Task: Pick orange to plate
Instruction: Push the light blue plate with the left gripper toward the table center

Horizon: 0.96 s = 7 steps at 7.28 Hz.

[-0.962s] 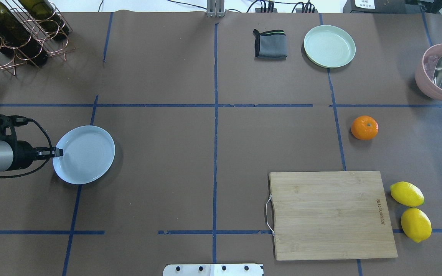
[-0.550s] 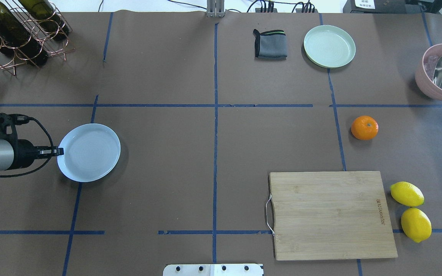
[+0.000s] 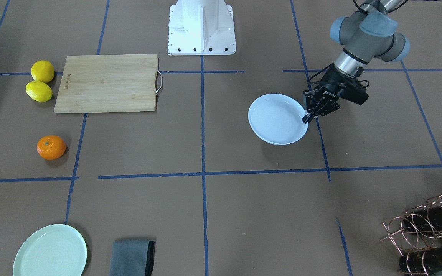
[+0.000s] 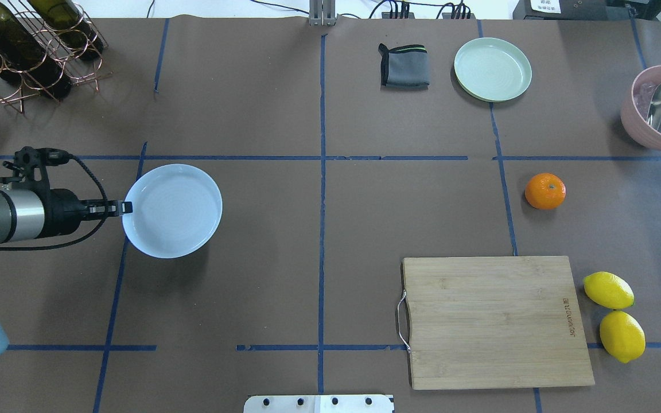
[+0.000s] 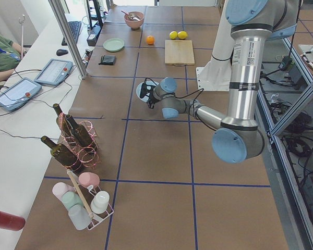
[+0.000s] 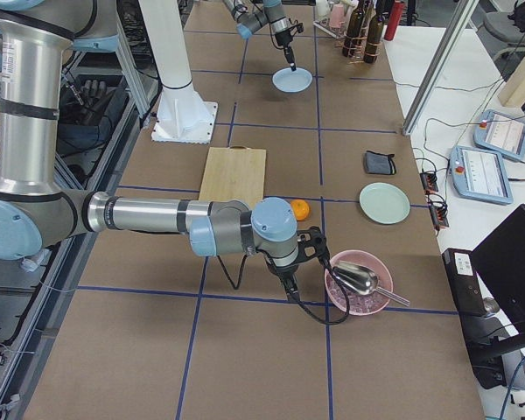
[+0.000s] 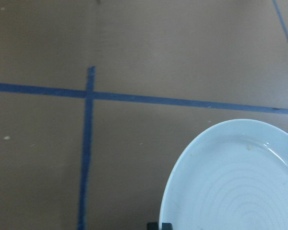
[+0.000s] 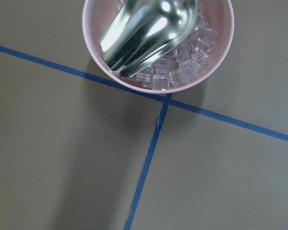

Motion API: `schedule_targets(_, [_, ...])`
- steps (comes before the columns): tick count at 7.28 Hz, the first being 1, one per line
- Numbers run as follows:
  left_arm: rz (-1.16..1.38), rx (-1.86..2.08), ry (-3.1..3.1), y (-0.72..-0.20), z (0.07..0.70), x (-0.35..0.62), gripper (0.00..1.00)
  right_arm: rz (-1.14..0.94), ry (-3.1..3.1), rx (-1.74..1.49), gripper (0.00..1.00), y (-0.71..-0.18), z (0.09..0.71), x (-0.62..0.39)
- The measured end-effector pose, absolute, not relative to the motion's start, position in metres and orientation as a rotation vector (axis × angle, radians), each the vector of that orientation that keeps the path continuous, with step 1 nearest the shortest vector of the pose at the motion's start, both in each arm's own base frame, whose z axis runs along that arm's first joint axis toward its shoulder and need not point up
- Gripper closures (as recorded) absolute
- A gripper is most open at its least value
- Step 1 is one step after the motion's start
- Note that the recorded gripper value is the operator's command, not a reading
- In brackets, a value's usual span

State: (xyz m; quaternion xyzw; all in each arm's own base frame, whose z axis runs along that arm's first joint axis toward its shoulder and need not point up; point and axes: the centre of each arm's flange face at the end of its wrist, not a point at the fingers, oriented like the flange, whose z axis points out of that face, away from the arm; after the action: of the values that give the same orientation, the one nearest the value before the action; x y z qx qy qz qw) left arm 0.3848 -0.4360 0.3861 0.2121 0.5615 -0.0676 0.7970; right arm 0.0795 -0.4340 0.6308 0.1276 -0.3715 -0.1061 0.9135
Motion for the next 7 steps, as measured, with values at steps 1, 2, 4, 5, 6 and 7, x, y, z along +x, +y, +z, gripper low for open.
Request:
schedule_targets(1, [-0.143,0.456,1.21,-0.462,0.353,0.422,1.0,-0.218,-0.765,0.262,0.0,-0.434,0.631,0.08])
schedule_targets(2, [-0.137,0.449,1.206,-0.481,0.326,0.458,1.0,-0.218,-0.765,0.262,0.0,-0.434,0.631,0.08])
schedule_targets(4, [-0.129,0.458,1.193,-0.496,0.298,0.51,1.0,-0.218,-0.765,0.262,0.0,-0.434,0.631,0.079])
schedule_targets(5, [-0.126,0.465,1.187,-0.493,0.292,0.529,1.0,-0.218,-0.765,0.262,0.0,-0.434,0.631,0.08])
schedule_targets(6, [-0.118,0.465,1.185,-0.487,0.289,0.542,1.0,-0.219,-0.765,0.262,0.0,-0.435,0.631,0.079])
schedule_targets(7, [-0.11,0.461,1.183,-0.482,0.289,0.55,1.0,-0.219,-0.765,0.262,0.0,-0.435,0.631,0.079])
